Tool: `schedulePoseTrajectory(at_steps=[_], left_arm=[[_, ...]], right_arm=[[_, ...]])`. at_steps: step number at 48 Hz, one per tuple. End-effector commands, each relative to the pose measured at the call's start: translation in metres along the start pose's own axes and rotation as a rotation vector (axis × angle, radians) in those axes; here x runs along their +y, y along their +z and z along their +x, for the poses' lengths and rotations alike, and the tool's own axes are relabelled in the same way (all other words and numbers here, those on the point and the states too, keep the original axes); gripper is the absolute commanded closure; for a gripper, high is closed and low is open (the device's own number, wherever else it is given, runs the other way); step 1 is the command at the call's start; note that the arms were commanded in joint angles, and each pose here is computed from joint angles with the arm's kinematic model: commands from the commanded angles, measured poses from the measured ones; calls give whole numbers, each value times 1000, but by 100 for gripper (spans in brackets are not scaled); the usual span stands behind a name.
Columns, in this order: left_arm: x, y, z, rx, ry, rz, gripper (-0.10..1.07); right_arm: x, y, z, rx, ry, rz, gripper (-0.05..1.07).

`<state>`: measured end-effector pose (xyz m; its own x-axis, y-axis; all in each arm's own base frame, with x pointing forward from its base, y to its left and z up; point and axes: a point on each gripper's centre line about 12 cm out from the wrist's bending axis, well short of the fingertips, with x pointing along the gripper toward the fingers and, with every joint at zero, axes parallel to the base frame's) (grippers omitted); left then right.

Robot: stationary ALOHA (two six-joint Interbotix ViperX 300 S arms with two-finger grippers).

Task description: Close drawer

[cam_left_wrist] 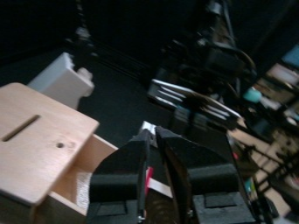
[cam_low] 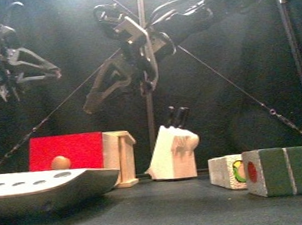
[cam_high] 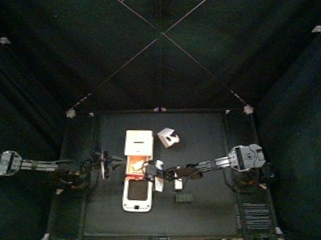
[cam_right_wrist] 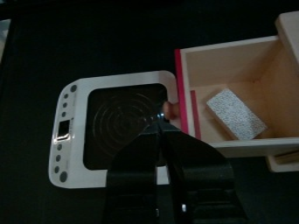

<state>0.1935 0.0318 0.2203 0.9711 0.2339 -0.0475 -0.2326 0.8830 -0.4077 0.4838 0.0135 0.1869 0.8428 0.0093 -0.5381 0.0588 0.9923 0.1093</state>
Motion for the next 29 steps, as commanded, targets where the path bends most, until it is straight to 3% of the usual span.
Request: schedulePoseTrajectory(at_steps=[1,12,20,29], left_arm=[[14,23,9,-78,109,-76,47],[51,49,28,-117,327,-189,51],[77,61,48,-68,451,-268,51],[103,67,80,5,535,-313,52]], right_arm=[[4,26,-17,-78,19,-15,70],[5,37,-18,-106,18,-79,71],[5,42,-14,-106,6,-89,71],[6,32,3,-73,3,-80,71]])
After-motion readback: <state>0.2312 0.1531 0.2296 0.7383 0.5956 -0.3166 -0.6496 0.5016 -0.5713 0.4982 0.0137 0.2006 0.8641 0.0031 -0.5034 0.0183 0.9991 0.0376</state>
